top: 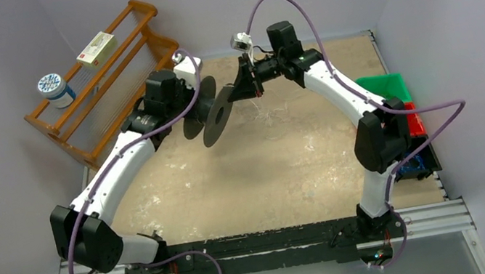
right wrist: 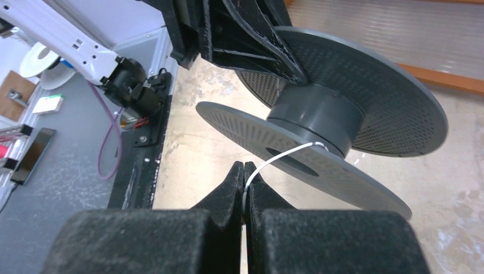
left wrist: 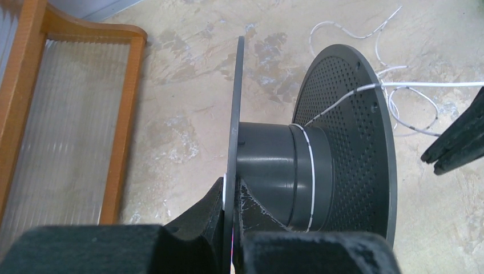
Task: Wrap the cables
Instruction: Wrap the cable around the cable reel.
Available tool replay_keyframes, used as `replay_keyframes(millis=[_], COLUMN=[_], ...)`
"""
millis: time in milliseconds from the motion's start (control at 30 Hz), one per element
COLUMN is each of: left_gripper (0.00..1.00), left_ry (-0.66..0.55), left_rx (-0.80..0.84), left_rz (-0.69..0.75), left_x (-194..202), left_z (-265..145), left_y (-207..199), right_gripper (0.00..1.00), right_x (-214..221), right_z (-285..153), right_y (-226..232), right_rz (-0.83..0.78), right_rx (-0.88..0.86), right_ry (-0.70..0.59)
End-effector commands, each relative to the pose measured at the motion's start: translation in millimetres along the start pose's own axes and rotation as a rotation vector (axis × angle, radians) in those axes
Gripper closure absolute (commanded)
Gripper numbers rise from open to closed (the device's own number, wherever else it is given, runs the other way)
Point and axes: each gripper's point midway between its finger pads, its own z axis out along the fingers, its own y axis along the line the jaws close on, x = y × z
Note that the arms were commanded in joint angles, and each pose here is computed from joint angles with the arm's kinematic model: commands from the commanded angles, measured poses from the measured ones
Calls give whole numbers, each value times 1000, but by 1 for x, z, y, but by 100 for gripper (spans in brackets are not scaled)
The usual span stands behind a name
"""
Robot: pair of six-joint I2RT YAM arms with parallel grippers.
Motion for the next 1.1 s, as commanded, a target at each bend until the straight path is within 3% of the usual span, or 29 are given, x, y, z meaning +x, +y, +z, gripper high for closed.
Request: replay_keyframes(millis=[0,167,433,667,1067], left_gripper=[100,100,100,100,100], left_ry=[-62,-59,-113,-220,-411], left_rx=[-94,-194,-267,-183,-71], left_rz=[11,-92,-253,-508,-666], left_x=[-17,-14,-24,-53,-109], left_z=[8,15,21,13,-32], left_y=[11,24,37,72,100], right_gripper=[100,100,100,100,100], right_x=[-8,4,56,105,147], right_z=[1,30,71,85,82], right_y=[29,70,95,98,99], right_rz=[-3,-3,-46,8,77], right_rx=[-158,-343,-462,-519,-543], right_ry=[-17,15,108,174,227])
